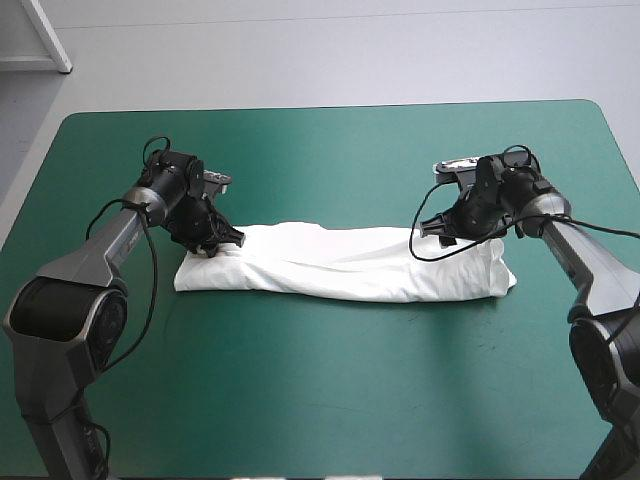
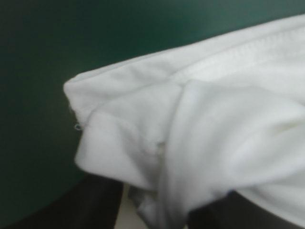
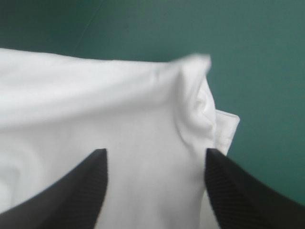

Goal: Fold the cloth

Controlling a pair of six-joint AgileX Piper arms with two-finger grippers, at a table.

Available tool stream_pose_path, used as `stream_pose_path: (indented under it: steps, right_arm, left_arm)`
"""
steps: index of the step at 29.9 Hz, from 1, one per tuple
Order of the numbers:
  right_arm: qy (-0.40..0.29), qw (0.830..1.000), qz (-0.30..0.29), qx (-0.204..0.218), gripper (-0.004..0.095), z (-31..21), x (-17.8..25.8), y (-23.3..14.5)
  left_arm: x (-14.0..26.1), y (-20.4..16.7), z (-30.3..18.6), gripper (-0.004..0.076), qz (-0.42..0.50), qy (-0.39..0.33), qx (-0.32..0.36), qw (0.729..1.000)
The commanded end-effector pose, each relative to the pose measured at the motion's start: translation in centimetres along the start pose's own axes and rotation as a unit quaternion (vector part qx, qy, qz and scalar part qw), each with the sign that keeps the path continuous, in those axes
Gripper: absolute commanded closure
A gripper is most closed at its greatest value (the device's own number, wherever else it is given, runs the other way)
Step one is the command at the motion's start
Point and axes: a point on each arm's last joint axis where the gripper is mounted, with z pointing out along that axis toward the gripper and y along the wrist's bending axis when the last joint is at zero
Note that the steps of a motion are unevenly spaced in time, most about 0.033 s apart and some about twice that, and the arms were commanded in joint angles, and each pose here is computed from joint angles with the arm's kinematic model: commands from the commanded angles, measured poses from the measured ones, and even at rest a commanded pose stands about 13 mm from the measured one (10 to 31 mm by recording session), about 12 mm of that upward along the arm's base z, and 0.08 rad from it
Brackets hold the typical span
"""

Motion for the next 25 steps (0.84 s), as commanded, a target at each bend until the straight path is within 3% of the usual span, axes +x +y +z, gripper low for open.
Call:
stream_pose_path:
  steps: [1, 8, 13, 16, 19, 21, 25]
  right_arm:
    - [-0.073, 0.997, 0.001, -0.003, 0.0071, -4.1, -0.7, 0.0]
    - [-0.137, 0.991, -0.004, 0.003, 0.0081, -9.7, 0.0, -0.1]
    - [-0.139, 0.99, -0.007, 0.028, 0.0084, -12.6, 1.6, -0.5]
    - [-0.129, 0.991, -0.007, 0.034, 0.0085, -13.5, 2.6, -0.7]
    - [-0.124, 0.991, -0.009, 0.047, 0.0084, -14.1, 3.9, -0.9]
    - [-0.123, 0.991, -0.005, 0.055, 0.0085, -14.2, 4.8, -1.1]
    - [-0.118, 0.991, 0.012, 0.063, 0.0084, -13.7, 6.8, -1.9]
  left_arm:
    - [0.1, 0.1, -4.0, 0.0299, -0.003, -0.05, -0.002, 0.999]
    - [0.0, 0.9, -10.0, 0.0281, -0.015, -0.113, -0.031, 0.993]
    - [0.1, 0.8, -14.9, 0.0305, -0.023, -0.163, -0.023, 0.986]
    - [0.0, 0.4, -16.5, 0.039, -0.029, -0.19, 0.006, 0.981]
    - [-0.3, -1.8, -16.7, 0.0621, -0.011, -0.198, 0.105, 0.974]
    - [-0.4, -3.4, -16.5, 0.0729, 0.023, -0.199, 0.141, 0.969]
    - [-0.8, -7.0, -16.3, 0.0732, 0.055, -0.202, 0.162, 0.964]
